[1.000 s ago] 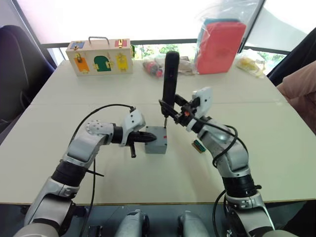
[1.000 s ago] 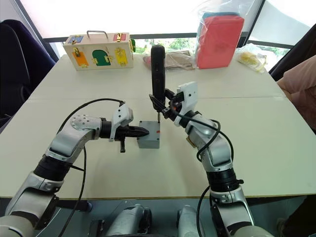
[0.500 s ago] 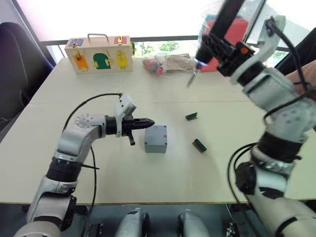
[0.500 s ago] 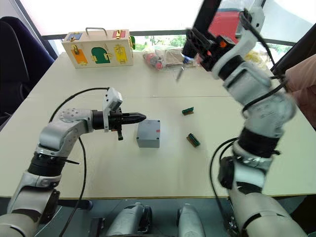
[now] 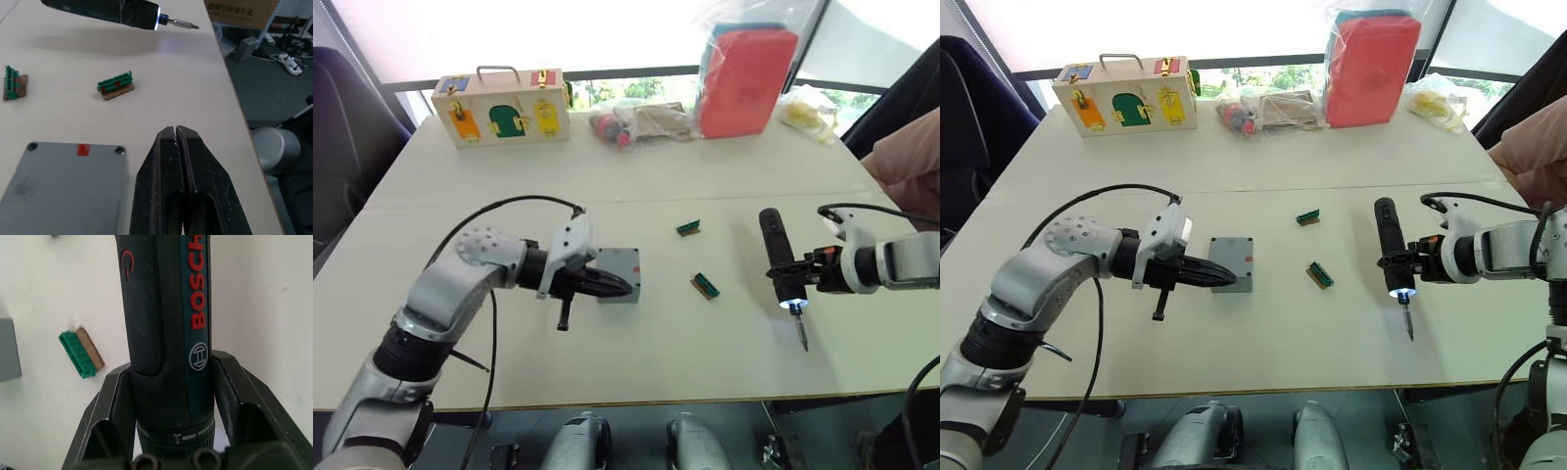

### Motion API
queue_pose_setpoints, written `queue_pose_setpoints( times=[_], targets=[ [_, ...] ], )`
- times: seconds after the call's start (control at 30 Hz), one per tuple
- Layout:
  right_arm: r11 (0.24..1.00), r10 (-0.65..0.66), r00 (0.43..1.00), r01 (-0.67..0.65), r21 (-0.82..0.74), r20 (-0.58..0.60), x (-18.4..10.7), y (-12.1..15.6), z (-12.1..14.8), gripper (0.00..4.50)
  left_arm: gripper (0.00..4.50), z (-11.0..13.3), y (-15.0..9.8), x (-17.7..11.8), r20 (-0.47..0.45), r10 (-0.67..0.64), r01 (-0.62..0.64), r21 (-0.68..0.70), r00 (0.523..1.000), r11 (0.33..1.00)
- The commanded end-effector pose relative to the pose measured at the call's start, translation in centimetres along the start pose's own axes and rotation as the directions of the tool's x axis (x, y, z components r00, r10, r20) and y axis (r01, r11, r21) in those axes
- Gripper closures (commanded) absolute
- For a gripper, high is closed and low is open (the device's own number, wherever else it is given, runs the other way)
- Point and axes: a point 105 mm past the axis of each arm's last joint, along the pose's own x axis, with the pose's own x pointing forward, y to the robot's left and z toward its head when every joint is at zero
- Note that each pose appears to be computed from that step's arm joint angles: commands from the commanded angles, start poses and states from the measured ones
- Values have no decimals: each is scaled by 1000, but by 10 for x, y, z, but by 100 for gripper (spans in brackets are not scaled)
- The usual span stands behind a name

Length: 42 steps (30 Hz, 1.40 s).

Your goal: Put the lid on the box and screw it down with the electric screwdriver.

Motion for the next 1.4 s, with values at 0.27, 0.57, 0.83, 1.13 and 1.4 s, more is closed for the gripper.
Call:
queue_pose_setpoints(
  times=[0.27, 0.57, 0.83, 1.13, 1.4],
  targets=[
    [997, -28, 1000, 27, 68, 9, 14, 0, 16, 267, 450, 4, -3, 0, 30, 60, -60, 2, 998, 998],
    [996, -85, 995, 83, 41, 58, 18, -2, 24, 87, 450, 0, 10, -16, 41, 195, -192, -70, 980, 979],
    [886, 277, 808, -5, -464, 520, -37, 69, 82, 7, 450, -7, 10, -61, 96, 372, -336, -267, 923, 903],
    [499, 657, 737, -266, -825, 160, -16, 127, -58, 7, 450, -46, -85, -65, -47, 214, -203, -558, 976, 805],
    [483, 695, 707, -595, -642, -132, -11, 123, -143, 7, 450, -71, -101, -64, -119, 253, -274, -585, 960, 764]
  ],
)
